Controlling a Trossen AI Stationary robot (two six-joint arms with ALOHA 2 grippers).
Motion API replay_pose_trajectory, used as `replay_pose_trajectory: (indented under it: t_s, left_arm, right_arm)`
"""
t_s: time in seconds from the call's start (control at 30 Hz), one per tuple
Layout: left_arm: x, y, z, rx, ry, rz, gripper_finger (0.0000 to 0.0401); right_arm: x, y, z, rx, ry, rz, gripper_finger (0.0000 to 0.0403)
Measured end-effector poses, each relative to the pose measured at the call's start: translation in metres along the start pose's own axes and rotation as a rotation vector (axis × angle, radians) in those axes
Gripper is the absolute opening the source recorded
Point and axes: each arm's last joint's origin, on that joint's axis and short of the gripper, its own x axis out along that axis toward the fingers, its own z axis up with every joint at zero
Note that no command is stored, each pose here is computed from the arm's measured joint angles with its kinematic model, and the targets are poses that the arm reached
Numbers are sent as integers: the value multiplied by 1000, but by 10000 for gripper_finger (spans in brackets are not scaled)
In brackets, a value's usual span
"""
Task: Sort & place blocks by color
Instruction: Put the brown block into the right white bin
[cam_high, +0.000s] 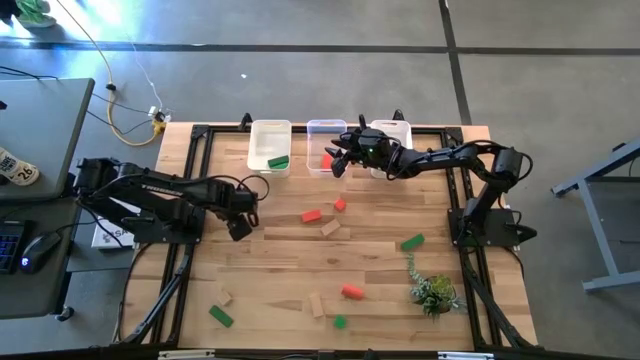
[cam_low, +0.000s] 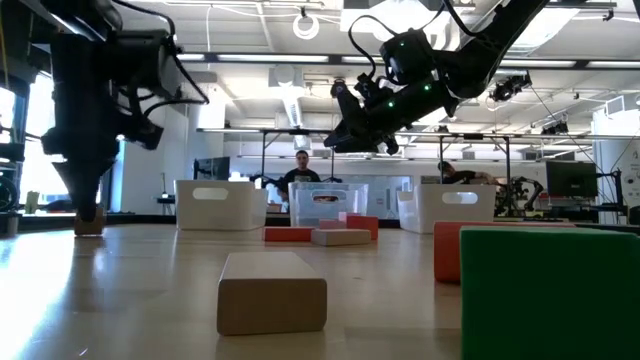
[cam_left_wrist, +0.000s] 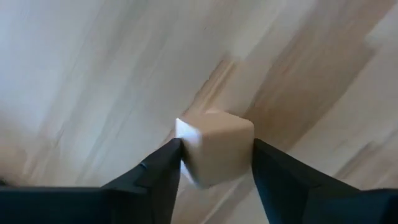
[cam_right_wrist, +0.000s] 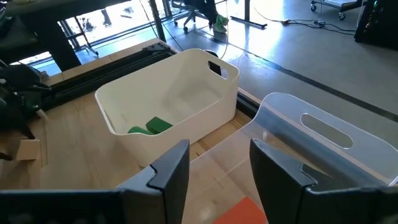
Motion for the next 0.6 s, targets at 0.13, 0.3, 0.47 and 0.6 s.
replay_pose_trajectory:
  t_s: [0.13, 0.3, 0.47, 0.6]
  left_arm:
    - [1, -1, 1, 18, 0, 3, 191]
    - [6, 1, 3, -1, 24, 45, 201]
    - [14, 0, 4, 5, 80, 63, 200]
    - [16, -1, 5, 9, 100, 53, 201]
  right_arm:
    - [0, 0, 0, 0, 0, 0, 156]
    - [0, 0, 0, 0, 0, 0, 156]
    - [0, 0, 0, 0, 0, 0, 156]
    - [0, 0, 0, 0, 1, 0, 156]
